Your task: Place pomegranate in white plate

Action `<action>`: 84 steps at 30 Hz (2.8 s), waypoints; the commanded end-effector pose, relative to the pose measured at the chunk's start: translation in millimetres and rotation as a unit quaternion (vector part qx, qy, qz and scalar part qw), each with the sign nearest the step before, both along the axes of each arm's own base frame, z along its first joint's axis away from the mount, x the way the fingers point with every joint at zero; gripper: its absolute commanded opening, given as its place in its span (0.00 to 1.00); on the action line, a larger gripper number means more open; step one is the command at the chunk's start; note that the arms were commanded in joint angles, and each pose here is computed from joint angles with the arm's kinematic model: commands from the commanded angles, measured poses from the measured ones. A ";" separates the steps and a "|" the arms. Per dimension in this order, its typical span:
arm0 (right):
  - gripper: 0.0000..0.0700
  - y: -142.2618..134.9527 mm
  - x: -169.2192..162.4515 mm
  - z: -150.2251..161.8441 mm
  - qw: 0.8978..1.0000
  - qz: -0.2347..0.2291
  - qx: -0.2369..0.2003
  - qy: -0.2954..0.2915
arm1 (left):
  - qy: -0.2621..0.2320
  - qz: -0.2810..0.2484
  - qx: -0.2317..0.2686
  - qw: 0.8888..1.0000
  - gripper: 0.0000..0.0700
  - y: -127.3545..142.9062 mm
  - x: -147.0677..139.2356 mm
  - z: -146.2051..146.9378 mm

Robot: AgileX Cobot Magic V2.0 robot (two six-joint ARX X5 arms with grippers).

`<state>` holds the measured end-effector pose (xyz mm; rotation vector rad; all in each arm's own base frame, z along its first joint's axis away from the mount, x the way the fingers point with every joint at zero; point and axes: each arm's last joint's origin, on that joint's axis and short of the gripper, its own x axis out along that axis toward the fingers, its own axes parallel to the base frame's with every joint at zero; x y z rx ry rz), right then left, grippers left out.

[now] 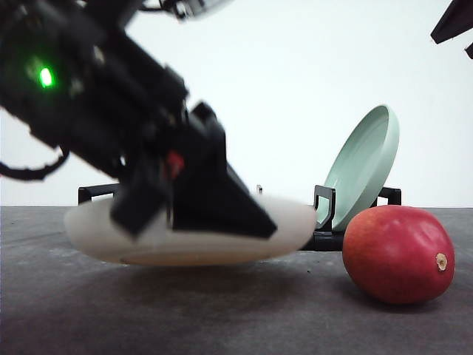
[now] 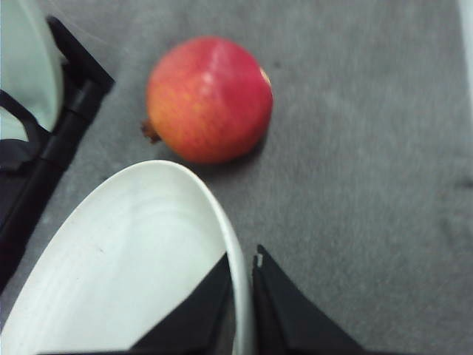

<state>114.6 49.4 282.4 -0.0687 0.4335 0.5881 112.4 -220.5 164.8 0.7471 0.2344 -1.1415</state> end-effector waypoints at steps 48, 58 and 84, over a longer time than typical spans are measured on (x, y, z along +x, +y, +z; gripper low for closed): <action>0.57 0.7 0.3 5.0 1.000 0.000 0.007 -0.006 | 0.275 0.376 -0.111 0.878 0.57 110.7 14.0 60.1; 0.57 0.7 0.2 4.8 1.000 -0.005 0.017 0.002 | 0.260 0.446 -0.128 0.847 0.58 161.5 7.1 70.4; 0.66 37.6 20.3 -26.6 0.965 -0.033 -0.027 0.258 | 0.228 0.475 -0.160 0.835 0.63 189.1 24.3 97.5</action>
